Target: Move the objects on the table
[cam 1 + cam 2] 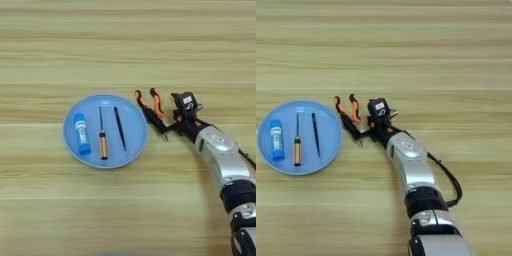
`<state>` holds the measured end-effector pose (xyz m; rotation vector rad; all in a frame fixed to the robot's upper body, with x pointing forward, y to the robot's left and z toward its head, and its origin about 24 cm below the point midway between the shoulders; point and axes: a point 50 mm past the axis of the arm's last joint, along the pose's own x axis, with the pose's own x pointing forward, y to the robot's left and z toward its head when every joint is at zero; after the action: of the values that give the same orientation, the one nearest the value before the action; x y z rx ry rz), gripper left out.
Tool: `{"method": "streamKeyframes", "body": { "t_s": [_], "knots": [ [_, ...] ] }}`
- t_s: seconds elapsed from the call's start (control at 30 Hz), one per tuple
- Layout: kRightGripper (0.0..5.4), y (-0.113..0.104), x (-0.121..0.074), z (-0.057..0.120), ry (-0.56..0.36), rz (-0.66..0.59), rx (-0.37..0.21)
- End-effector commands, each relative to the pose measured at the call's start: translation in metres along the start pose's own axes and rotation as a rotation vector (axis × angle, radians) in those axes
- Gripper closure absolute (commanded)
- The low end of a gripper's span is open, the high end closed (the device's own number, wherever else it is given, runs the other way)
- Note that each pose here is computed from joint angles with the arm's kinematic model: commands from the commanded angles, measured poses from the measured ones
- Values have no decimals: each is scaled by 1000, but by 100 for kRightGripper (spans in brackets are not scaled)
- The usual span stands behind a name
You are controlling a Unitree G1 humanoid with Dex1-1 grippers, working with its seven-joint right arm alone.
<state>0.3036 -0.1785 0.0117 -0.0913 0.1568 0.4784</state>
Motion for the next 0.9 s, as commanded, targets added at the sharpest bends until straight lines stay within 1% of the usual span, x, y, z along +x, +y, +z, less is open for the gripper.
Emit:
{"method": "streamKeyframes", "body": {
  "t_s": [0.03, 0.3, 0.47, 0.63, 0.83, 0.9],
  "knots": [
    [5, -8, 5, 27, -83, 3, -68],
    [5, -7, 5, 25, -71, 15, -76],
    [5, -5, 6, 22, -49, 18, -91],
    [5, -2, 8, 16, -7, 22, -121],
    [5, -2, 10, 12, 32, 5, -126],
    [24, -2, 11, 12, 35, 4, -120]
  ]
}}
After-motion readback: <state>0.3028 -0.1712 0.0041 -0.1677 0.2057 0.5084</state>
